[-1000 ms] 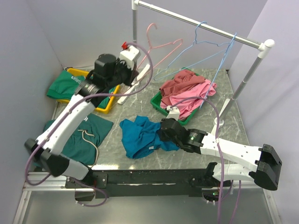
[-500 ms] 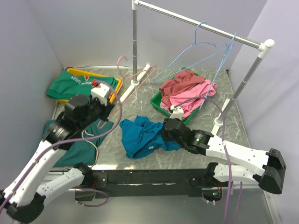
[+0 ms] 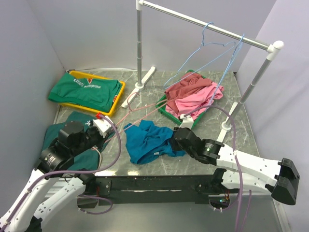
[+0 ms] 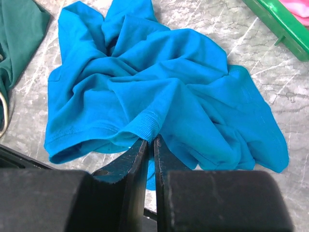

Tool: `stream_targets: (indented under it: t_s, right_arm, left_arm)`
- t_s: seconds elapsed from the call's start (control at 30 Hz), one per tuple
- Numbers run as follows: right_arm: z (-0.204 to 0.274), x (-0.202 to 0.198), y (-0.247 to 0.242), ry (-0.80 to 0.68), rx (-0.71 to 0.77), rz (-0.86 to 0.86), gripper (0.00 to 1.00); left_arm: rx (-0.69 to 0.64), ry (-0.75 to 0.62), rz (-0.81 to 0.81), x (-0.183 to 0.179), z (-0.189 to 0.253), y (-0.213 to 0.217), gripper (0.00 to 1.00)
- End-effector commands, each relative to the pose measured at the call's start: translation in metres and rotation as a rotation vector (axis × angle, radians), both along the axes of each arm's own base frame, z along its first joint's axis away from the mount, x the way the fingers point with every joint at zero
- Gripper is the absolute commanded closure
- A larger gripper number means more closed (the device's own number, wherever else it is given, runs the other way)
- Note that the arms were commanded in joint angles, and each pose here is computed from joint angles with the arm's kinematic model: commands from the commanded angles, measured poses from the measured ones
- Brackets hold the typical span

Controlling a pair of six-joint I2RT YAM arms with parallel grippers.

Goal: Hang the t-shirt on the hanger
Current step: Pick up the hanger from the clothesline, then place the T-shirt on the hanger.

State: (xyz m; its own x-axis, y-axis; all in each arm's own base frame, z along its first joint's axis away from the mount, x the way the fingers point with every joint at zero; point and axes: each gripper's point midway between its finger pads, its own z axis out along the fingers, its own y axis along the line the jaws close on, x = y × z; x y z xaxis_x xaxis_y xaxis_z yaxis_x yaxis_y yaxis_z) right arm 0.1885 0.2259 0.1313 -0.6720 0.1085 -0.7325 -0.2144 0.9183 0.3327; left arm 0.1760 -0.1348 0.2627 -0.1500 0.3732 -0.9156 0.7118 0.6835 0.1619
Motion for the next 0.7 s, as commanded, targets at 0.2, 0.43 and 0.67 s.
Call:
stream_targets:
  t_s: [0.2, 0.43, 0.67]
  right_arm:
    - [0.002, 0.001, 0.002, -0.022, 0.08, -0.024, 0.84]
    - [-0.001, 0.005, 0.0, -0.034, 0.079, -0.044, 0.86]
    - [-0.005, 0.009, -0.001, -0.028, 0.056, -0.07, 0.88]
  left_arm:
    - [0.169, 0.04, -0.104, -0.022, -0.032, 0.013, 0.99]
    - [0.171, 0.067, -0.174, -0.038, -0.03, 0.011, 0.99]
    - [0.186, 0.049, -0.21, -0.051, -0.021, 0.012, 0.99]
